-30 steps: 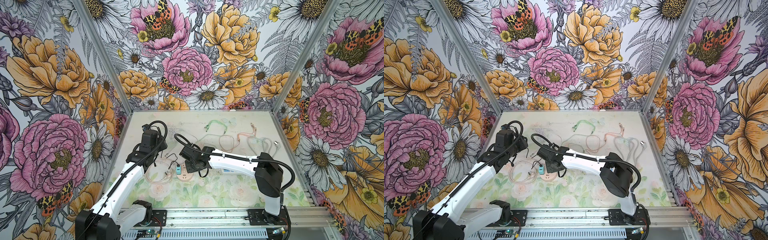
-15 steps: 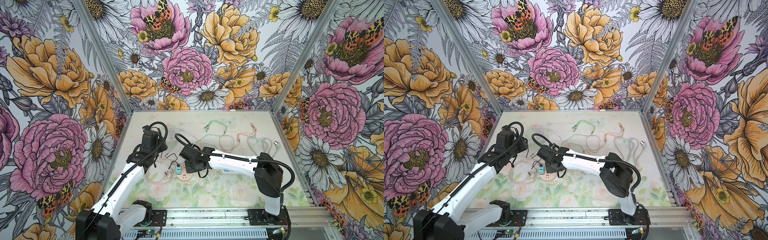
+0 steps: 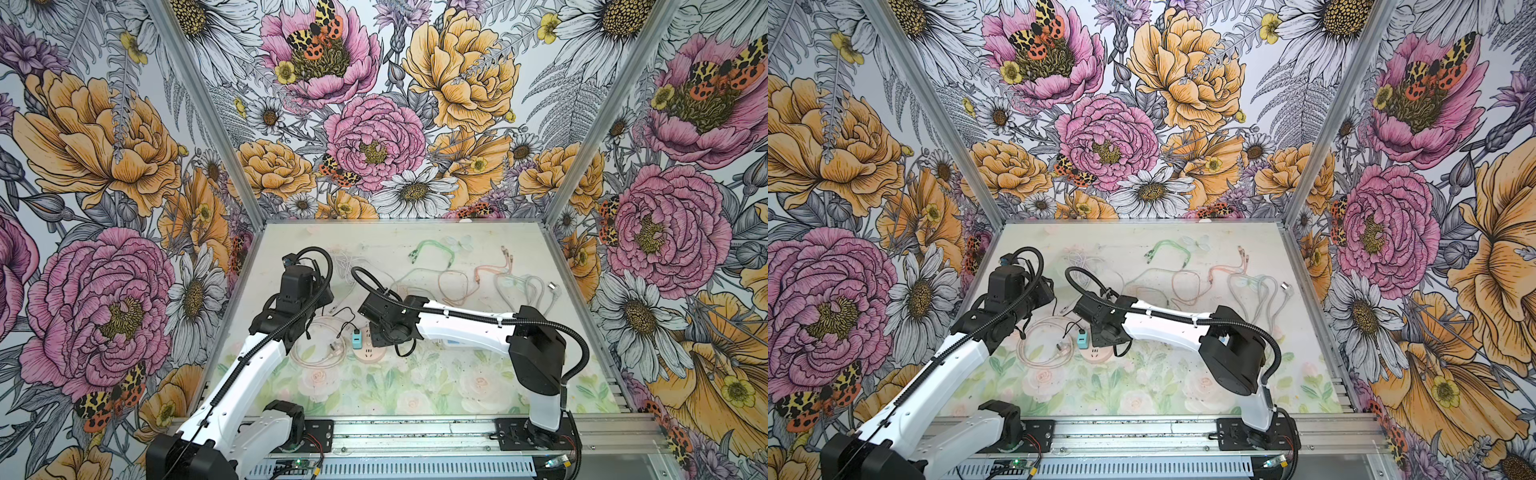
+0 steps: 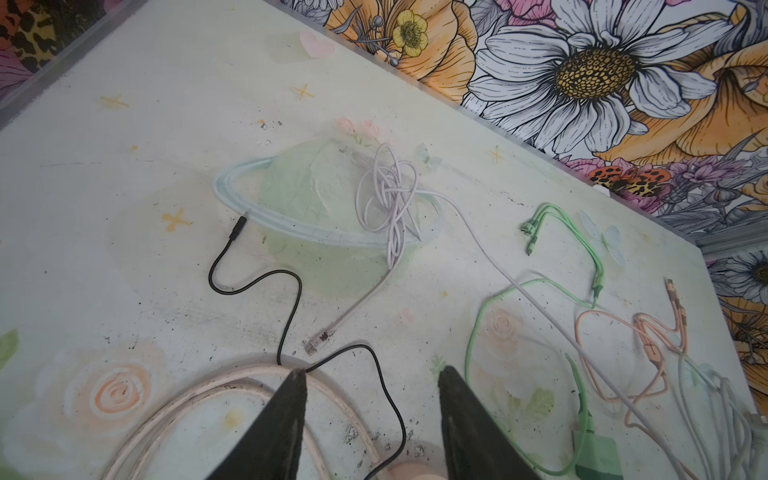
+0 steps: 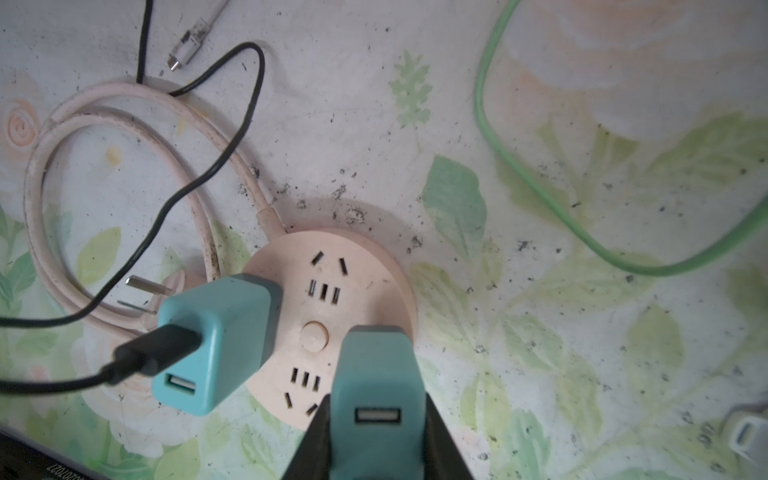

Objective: Insert the plug
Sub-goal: 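Lower the teal charger toward the socket's free outlet with the right gripper, then press the teal charger's prongs down into the round socket with the right gripper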

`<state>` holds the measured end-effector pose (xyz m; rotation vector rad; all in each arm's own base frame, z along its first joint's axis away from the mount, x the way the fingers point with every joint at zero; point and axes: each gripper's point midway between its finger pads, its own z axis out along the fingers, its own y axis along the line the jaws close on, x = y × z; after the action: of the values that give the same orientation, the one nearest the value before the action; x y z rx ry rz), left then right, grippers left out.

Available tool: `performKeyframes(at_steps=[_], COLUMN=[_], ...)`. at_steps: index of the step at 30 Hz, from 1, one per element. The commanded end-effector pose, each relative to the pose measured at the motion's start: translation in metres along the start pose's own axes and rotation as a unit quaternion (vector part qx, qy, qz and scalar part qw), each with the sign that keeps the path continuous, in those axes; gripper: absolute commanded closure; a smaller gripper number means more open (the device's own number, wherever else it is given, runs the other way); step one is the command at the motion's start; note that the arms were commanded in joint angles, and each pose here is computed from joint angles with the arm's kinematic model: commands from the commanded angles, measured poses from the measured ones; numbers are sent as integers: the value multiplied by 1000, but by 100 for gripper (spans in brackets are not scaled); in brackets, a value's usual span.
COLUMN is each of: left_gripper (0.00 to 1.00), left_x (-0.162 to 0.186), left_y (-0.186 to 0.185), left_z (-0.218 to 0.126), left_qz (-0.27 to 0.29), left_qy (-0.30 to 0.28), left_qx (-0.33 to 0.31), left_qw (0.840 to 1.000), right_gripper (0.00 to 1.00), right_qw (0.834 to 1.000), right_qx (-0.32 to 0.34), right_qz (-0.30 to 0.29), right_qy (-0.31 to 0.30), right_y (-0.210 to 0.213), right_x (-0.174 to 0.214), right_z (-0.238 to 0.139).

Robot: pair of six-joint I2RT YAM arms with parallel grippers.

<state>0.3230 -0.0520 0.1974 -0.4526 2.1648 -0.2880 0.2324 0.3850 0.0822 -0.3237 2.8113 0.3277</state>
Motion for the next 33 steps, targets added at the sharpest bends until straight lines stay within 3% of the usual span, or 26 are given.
performKeyframes(at_steps=[1, 19, 33], left_gripper=[47, 47, 47], left_x=[2, 6, 10], left_y=[1, 15, 31], left_z=[0, 0, -1], left_qz=[-1, -5, -16], left_qy=[2, -1, 5], left_qx=[7, -10, -30], left_qw=[1000, 1000, 999], right_gripper=[100, 100, 100], right_qw=[998, 988, 977], right_qx=[58, 128, 163], right_qz=[-9, -52, -79], right_qy=[31, 62, 114], right_y=[-20, -36, -49], right_x=[14, 16, 47], right_z=[22, 41, 68])
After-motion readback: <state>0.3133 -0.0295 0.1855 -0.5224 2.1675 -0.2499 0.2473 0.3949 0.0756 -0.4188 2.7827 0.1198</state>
